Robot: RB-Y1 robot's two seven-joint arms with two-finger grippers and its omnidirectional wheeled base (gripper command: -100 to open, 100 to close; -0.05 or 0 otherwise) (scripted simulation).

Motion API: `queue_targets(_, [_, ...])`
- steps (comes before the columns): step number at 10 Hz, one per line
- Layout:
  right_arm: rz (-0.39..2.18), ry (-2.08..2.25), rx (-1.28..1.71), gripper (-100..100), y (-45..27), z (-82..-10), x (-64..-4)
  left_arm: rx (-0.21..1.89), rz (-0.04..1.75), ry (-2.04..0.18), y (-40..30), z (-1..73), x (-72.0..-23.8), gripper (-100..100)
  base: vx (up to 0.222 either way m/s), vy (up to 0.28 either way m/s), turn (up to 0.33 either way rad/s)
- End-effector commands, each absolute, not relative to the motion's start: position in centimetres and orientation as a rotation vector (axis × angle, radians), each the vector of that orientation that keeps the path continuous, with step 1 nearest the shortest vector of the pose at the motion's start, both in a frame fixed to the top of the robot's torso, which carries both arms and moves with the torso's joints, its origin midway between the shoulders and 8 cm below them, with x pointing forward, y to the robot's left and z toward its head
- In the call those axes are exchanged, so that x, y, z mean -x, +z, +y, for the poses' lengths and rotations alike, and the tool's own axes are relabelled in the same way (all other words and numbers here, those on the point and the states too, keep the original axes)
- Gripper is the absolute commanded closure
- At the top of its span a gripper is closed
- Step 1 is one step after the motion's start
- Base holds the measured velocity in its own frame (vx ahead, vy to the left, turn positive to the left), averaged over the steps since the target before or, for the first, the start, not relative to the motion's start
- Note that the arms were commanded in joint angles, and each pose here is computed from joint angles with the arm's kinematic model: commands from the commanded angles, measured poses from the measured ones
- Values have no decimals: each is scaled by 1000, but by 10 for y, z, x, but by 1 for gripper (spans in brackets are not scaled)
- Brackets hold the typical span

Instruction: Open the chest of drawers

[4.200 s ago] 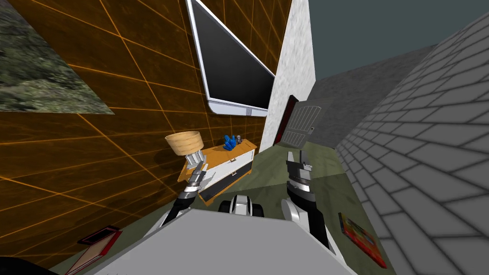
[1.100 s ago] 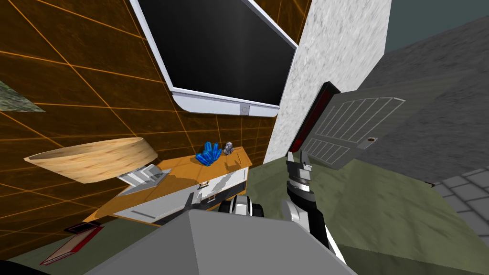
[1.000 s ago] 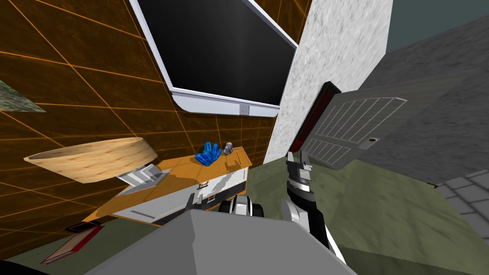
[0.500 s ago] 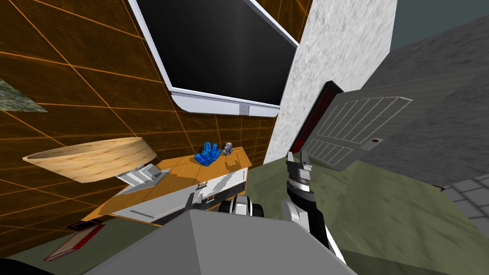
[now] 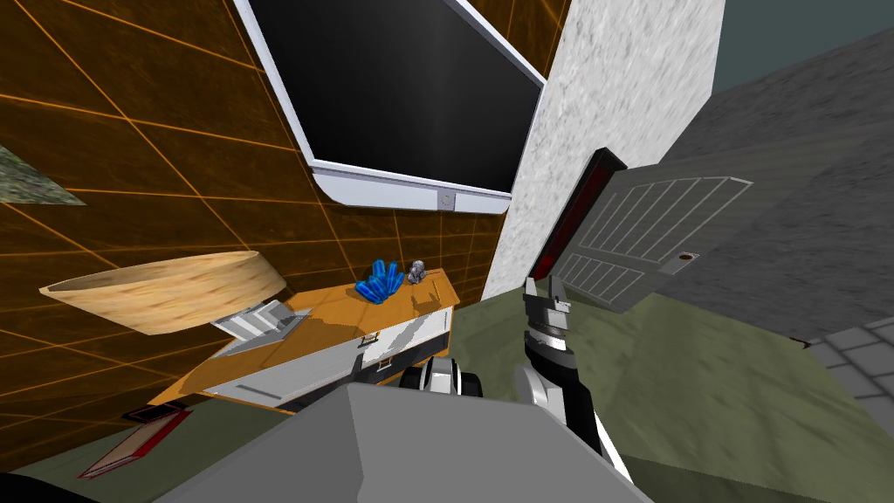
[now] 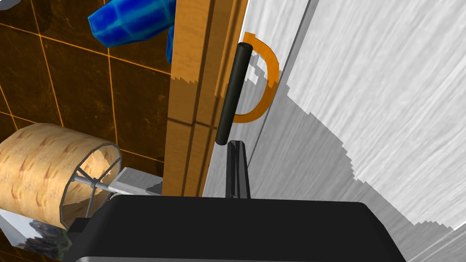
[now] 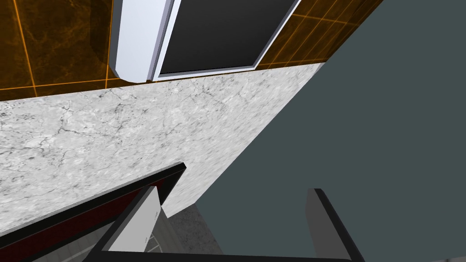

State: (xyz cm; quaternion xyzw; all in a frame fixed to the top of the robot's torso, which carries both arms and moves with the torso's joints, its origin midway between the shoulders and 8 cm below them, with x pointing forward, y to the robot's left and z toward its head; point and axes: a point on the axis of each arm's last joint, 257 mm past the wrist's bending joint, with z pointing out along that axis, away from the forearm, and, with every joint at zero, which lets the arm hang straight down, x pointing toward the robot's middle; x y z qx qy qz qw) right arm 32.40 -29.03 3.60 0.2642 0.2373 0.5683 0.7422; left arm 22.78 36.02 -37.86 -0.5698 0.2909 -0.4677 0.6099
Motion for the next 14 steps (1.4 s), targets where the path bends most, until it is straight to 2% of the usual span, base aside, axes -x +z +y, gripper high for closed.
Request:
queue_targets(1, [520,1246,-579,0,36,-290,-324,1314,672,-1083,-383,352,-224,100,-6,5,-15])
queue_targets(2, [520,1246,-579,0,36,-290,-324,1316,673,-1082,-383,354,-225,100,0,0,0])
queue_targets(3, [520,1246,-579,0,36,-290,-324,1287,704,-1075,-380,367,-225,-100,0,0,0])
queue_targets(10, [520,1246,-579,0,36,-290,-324,1197,823,-1045,-362,414,-227,-100,4,-11,-7])
queue_targets(14, [520,1246,-579,0,36,-290,-324,1224,799,-1057,-358,410,-227,-100,14,-34,-16])
